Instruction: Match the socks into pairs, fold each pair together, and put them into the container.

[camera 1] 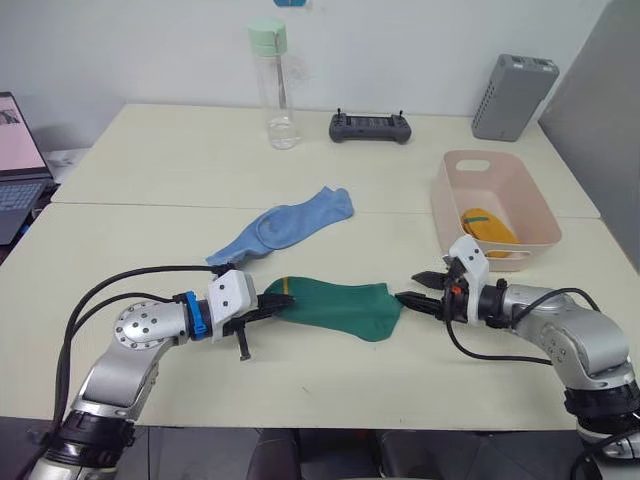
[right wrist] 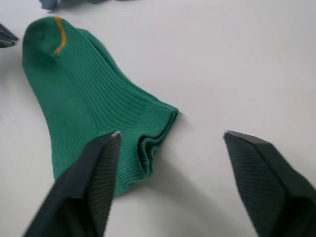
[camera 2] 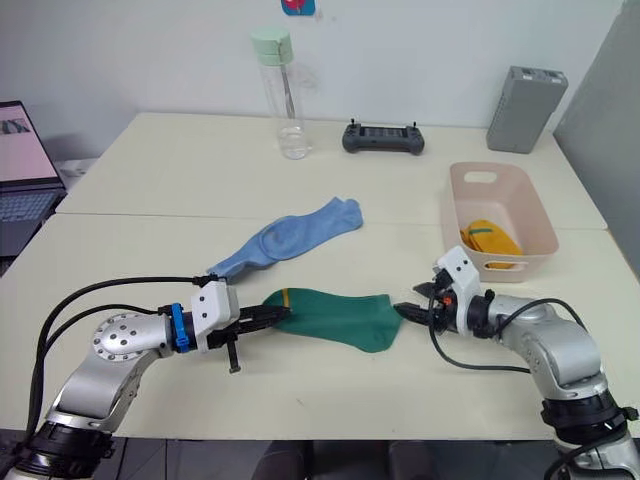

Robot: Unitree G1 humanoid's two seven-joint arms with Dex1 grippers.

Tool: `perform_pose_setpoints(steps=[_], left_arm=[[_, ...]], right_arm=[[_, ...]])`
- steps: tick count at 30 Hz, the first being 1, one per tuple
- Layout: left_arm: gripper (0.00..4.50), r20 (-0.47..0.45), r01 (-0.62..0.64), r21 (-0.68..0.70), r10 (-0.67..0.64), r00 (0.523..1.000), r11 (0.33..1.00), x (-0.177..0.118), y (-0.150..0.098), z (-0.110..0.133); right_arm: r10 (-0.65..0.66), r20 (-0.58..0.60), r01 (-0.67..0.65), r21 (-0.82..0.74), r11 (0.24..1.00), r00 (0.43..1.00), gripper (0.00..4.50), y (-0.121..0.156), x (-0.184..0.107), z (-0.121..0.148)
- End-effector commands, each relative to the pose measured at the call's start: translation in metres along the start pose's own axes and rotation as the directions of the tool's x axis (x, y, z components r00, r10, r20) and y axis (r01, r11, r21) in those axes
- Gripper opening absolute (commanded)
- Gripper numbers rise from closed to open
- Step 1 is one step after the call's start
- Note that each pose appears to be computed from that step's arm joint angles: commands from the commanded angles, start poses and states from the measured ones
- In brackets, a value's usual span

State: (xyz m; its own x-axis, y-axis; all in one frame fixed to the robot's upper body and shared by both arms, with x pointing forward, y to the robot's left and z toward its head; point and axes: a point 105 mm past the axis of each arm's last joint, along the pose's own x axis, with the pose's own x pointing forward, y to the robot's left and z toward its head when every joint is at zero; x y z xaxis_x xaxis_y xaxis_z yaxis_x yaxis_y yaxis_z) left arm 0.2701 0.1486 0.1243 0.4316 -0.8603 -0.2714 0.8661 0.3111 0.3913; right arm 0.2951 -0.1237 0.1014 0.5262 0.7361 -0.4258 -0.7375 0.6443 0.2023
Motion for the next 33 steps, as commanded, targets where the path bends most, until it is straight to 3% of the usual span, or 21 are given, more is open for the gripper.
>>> perform_pose_setpoints(steps=[1, 4, 7, 9, 12, 21, 26, 33], left_arm=[[0.00, 0.026, 0.003, 0.041, -0.004, 1.000, 0.999, -0.001, 0.002, 0.014], [0.00, 0.027, 0.004, 0.042, -0.005, 1.000, 0.999, 0.002, 0.002, 0.015], [0.00, 0.024, 0.002, 0.044, -0.003, 1.000, 0.999, 0.003, 0.001, 0.014], [0.00, 0.022, 0.003, 0.044, -0.004, 1.000, 0.999, 0.003, 0.000, 0.013], [0.00, 0.020, 0.004, 0.043, -0.005, 1.000, 0.999, 0.003, -0.002, 0.012], [0.00, 0.051, 0.032, 0.035, -0.034, 0.998, 0.999, 0.012, -0.011, 0.017], [0.00, 0.057, 0.067, 0.003, -0.067, 0.996, 0.998, 0.026, -0.014, 0.017], [0.00, 0.061, 0.103, -0.038, -0.100, 0.993, 0.994, 0.082, -0.005, 0.013]], right_arm=[[0.058, -0.044, -0.057, 0.021, 0.998, 0.997, 4.47, 0.012, 0.005, -0.004], [0.091, -0.096, -0.087, 0.046, 0.995, 0.991, 4.47, 0.020, 0.010, -0.014], [0.112, -0.072, -0.106, 0.080, 0.991, 0.991, 4.47, 0.026, 0.015, -0.011], [0.135, -0.051, -0.129, 0.104, 0.986, 0.990, 4.09, 0.030, 0.015, -0.008], [0.141, -0.055, -0.133, 0.124, 0.983, 0.988, 3.26, 0.029, 0.011, -0.010], [0.121, 0.012, -0.119, 0.292, 0.949, 0.993, 0.08, 0.005, 0.002, 0.004], [0.155, -0.025, -0.142, 0.277, 0.950, 0.988, 0.04, -0.006, -0.011, 0.007], [0.189, -0.037, -0.176, 0.234, 0.956, 0.981, 0.04, -0.016, -0.015, 0.018]])
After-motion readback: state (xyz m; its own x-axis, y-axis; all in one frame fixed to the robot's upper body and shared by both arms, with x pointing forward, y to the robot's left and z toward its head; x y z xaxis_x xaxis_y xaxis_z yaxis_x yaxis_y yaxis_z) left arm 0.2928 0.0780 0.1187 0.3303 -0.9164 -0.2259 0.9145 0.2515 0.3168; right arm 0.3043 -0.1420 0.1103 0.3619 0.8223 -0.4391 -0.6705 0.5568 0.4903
